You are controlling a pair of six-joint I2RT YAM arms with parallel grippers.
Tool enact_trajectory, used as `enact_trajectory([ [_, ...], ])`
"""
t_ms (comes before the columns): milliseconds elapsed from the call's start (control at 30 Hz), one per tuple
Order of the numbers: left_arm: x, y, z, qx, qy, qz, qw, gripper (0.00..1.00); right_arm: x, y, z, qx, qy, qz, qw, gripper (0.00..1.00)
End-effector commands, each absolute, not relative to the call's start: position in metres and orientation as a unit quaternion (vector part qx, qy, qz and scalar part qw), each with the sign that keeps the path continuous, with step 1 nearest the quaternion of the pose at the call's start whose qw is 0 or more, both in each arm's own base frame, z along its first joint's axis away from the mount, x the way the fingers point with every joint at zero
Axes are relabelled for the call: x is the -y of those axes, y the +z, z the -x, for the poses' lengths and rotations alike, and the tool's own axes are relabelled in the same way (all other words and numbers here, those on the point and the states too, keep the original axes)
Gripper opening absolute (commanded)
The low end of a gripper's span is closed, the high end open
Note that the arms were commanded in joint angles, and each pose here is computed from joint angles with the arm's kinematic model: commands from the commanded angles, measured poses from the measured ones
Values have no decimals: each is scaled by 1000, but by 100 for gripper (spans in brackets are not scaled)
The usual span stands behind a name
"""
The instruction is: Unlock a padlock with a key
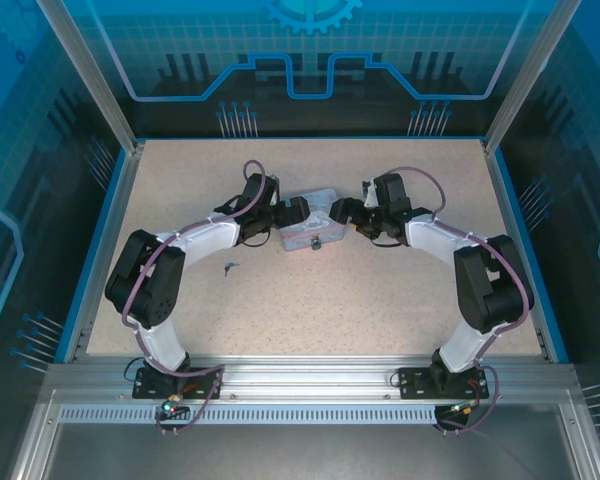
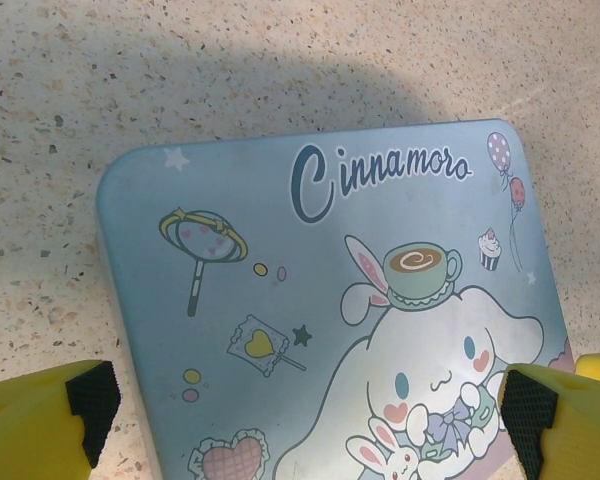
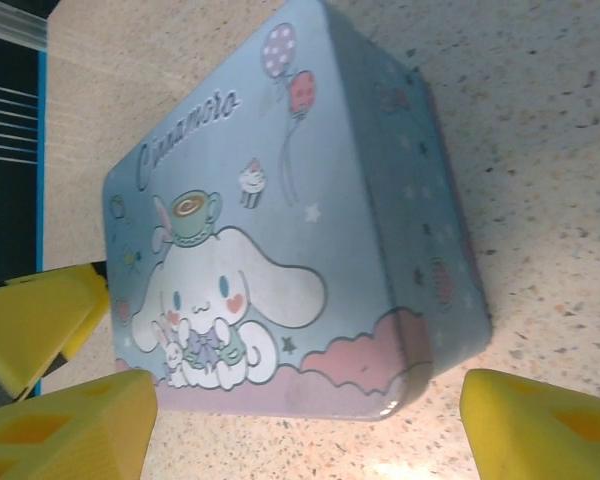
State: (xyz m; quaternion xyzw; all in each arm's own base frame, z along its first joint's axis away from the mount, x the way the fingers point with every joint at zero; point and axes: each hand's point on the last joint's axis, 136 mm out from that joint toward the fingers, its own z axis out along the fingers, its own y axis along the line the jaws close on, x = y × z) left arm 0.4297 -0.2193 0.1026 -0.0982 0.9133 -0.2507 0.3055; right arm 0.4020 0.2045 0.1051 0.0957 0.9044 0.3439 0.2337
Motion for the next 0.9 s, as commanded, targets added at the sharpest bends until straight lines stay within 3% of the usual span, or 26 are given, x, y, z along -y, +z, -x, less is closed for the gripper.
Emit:
enact_trajectory([
  [0, 217, 112, -427, -909, -253, 98, 316, 99, -194, 107, -419, -910, 312, -113, 250, 81],
  [267, 218, 115, -427, -906, -259, 101, 320, 99, -221, 98, -440, -908, 337, -103, 225, 80],
  [867, 223, 115, -424, -901, -280, 103, 316, 99, -240, 110, -399, -881, 407, -100, 221, 79],
])
